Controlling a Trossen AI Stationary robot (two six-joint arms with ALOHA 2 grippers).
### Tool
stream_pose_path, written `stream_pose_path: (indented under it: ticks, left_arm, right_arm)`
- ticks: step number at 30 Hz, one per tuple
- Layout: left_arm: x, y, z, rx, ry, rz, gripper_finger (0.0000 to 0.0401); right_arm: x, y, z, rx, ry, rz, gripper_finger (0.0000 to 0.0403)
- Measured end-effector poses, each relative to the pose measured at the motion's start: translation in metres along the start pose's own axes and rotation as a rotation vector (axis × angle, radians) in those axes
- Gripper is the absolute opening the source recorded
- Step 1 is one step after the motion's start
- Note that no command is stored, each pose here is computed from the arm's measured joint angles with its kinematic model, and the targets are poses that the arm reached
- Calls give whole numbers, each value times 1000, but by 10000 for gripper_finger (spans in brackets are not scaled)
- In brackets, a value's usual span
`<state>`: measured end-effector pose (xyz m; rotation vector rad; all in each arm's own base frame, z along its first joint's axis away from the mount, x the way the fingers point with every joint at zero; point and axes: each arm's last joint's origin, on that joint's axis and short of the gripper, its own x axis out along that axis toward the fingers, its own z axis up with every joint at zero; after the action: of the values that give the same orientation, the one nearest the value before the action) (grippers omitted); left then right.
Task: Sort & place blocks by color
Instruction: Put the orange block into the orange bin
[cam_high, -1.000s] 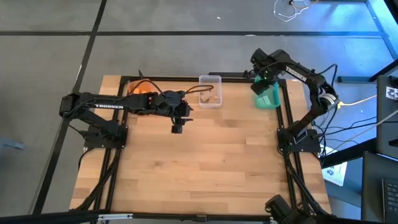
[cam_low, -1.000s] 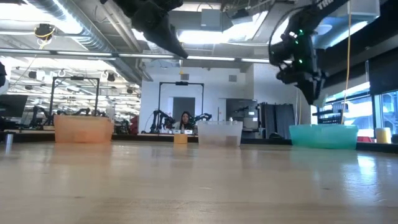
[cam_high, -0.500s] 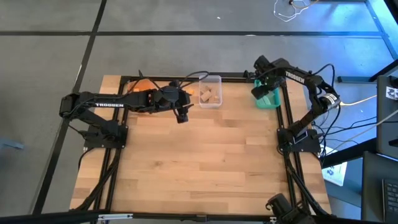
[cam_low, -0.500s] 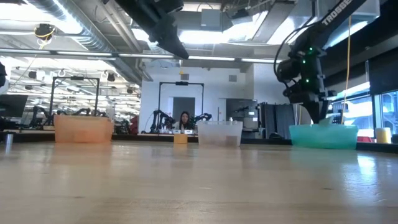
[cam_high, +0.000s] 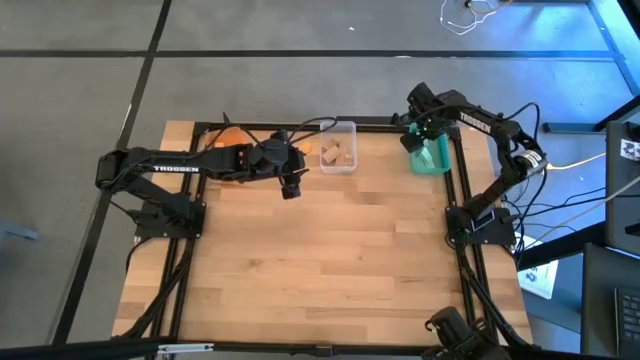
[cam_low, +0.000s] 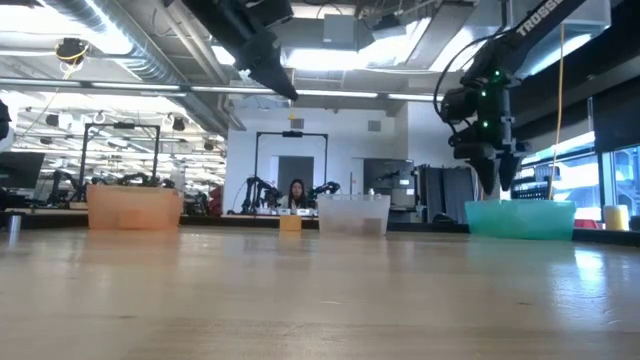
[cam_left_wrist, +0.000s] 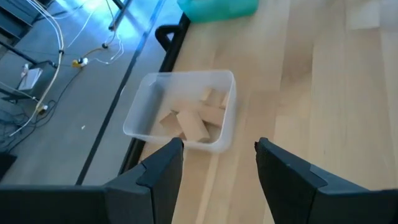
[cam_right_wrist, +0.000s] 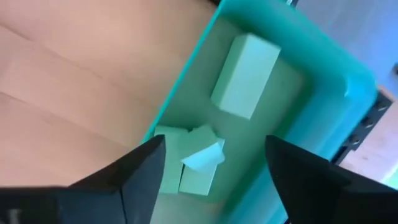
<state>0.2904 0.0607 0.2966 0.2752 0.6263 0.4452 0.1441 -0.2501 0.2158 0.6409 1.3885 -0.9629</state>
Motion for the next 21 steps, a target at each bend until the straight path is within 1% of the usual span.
stream_pose_path:
  ticks: [3, 5, 9, 11, 13, 17, 21]
  left_arm:
    - [1, 3, -4, 3, 36, 19, 191]
    - [5, 9, -7, -35, 64, 51, 191]
    - [24, 28, -19, -209, 122, 113, 191]
    - [38, 40, -28, -307, 155, 129, 191]
    - [53, 52, -37, -378, 172, 135, 191]
    - [82, 75, -56, -473, 169, 97, 191]
    - [111, 92, -76, -532, 146, 15, 191]
  right_arm:
    - [-11, -2, 3, 9, -29, 0, 278]
    - [-24, -1, 5, 6, -70, 9, 279]
    - [-54, 6, 2, -18, -170, 68, 280]
    - [-72, 10, -1, -37, -234, 106, 281]
    - [-88, 14, -6, -56, -297, 140, 281]
    - [-114, 21, -18, -98, -409, 176, 281]
    - [-132, 28, -32, -136, -478, 195, 281]
